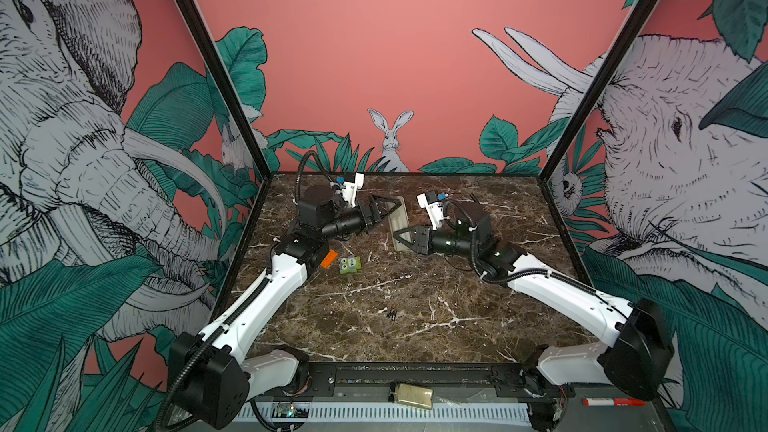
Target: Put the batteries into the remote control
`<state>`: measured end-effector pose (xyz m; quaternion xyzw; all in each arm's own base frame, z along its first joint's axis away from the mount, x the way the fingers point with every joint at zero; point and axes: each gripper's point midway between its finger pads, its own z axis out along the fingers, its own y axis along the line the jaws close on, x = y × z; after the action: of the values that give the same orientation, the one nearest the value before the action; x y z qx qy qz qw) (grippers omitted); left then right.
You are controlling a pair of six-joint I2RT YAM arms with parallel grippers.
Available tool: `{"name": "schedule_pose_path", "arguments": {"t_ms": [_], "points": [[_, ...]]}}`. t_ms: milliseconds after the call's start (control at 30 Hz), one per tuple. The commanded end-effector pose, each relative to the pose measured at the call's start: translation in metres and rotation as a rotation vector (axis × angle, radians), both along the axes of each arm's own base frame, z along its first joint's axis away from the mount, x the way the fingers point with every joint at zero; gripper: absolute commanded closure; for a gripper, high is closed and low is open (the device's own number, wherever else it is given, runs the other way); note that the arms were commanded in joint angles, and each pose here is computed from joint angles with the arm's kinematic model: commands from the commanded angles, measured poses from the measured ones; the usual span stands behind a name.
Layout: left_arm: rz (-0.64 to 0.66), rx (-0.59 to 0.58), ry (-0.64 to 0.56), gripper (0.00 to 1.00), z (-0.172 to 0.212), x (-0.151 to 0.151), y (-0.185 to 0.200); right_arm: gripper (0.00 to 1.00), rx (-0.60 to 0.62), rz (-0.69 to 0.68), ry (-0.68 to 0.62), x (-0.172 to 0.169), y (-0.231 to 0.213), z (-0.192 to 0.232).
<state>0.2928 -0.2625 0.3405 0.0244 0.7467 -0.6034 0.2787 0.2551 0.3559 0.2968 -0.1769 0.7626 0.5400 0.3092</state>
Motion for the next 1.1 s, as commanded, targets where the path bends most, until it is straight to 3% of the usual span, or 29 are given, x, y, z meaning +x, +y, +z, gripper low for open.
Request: {"name": "schedule_pose_path", "arguments": {"t_ms": [0, 333, 633, 1067], "points": [[-0.040, -0.050, -0.084, 0.20, 0.030, -0.006, -0.004, 1.00, 0.110, 0.065, -0.047, -0.010, 0.007, 0.034], [-0.067, -0.077, -0.119, 0.29, 0.044, -0.009, -0.006, 1.00, 0.141, 0.096, -0.028, -0.021, 0.000, 0.039], [-0.092, -0.093, -0.132, 0.50, 0.048, -0.015, -0.007, 1.00, 0.215, 0.110, -0.007, -0.024, 0.001, 0.047], [-0.100, -0.097, -0.140, 0.78, 0.047, -0.018, -0.006, 1.00, 0.227, 0.114, 0.008, -0.024, 0.002, 0.046]]}}
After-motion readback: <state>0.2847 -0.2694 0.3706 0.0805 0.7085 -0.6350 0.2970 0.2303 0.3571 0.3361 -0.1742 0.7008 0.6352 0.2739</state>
